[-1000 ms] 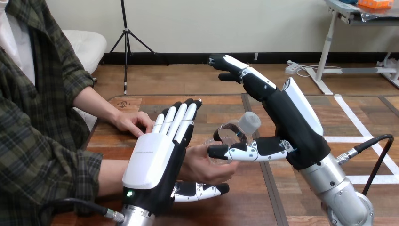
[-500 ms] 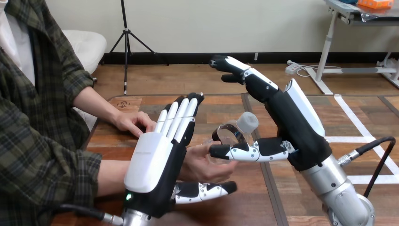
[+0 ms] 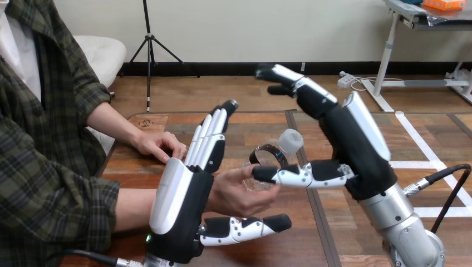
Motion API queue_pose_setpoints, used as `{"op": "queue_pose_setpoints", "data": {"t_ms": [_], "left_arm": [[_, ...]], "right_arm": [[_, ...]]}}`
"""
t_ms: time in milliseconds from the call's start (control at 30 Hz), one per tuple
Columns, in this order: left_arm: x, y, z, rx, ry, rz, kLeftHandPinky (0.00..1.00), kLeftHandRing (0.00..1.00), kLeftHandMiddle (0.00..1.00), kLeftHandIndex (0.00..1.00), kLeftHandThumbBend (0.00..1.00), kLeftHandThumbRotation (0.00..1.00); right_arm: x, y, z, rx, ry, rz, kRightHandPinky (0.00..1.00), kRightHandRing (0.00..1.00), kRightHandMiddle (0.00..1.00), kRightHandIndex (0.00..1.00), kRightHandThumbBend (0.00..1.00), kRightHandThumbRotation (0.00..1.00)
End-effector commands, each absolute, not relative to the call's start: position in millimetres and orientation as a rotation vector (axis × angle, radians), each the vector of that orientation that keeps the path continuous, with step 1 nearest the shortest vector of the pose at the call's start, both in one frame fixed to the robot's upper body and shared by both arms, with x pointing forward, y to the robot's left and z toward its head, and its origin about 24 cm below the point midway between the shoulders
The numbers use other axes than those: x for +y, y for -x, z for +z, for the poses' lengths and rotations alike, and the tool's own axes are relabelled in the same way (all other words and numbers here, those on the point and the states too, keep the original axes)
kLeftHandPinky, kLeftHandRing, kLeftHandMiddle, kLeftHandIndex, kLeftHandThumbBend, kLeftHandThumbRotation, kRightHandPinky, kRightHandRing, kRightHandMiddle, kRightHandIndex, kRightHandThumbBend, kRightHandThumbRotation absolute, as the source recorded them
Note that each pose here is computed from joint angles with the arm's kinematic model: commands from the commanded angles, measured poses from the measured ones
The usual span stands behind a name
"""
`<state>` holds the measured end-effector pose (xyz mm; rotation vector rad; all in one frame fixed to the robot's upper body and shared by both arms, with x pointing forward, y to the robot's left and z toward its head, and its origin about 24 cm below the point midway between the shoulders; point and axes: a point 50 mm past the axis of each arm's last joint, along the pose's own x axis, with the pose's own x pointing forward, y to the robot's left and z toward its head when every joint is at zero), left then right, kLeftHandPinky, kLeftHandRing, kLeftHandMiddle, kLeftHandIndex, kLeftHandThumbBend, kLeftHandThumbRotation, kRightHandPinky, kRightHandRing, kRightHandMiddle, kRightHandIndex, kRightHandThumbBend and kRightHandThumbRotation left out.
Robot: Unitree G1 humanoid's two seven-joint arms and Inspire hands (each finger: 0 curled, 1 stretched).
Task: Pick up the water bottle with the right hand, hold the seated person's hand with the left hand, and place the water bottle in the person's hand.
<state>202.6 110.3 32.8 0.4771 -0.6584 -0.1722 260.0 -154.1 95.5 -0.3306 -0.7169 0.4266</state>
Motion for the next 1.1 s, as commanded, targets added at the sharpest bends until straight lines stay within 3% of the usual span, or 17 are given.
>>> {"op": "queue_pose_setpoints", "data": {"t_ms": [0,333,700,1067], "left_arm": [[111,-216,48,-0.749,-0.408,-0.116,1.00,1.00,1.00,1.00,0.98,0.79],[111,-216,52,-0.851,-0.509,-0.034,1.00,1.00,1.00,1.00,0.99,0.97],[109,-212,55,-0.972,-0.690,0.078,1.00,1.00,1.00,1.00,1.00,1.00],[100,-209,60,-1.043,-0.606,0.096,1.00,1.00,1.00,1.00,1.00,1.00]], "right_arm": [[-157,-261,111,-0.803,0.293,0.367,0.82,0.87,0.88,0.81,0.76,0.09],[-158,-259,109,-0.798,0.229,0.320,0.79,0.86,0.88,0.80,0.70,0.14],[-158,-256,104,-0.798,0.149,0.277,0.79,0.86,0.88,0.78,0.63,0.17],[-160,-254,98,-0.795,0.087,0.218,0.74,0.84,0.86,0.75,0.57,0.19]]}}
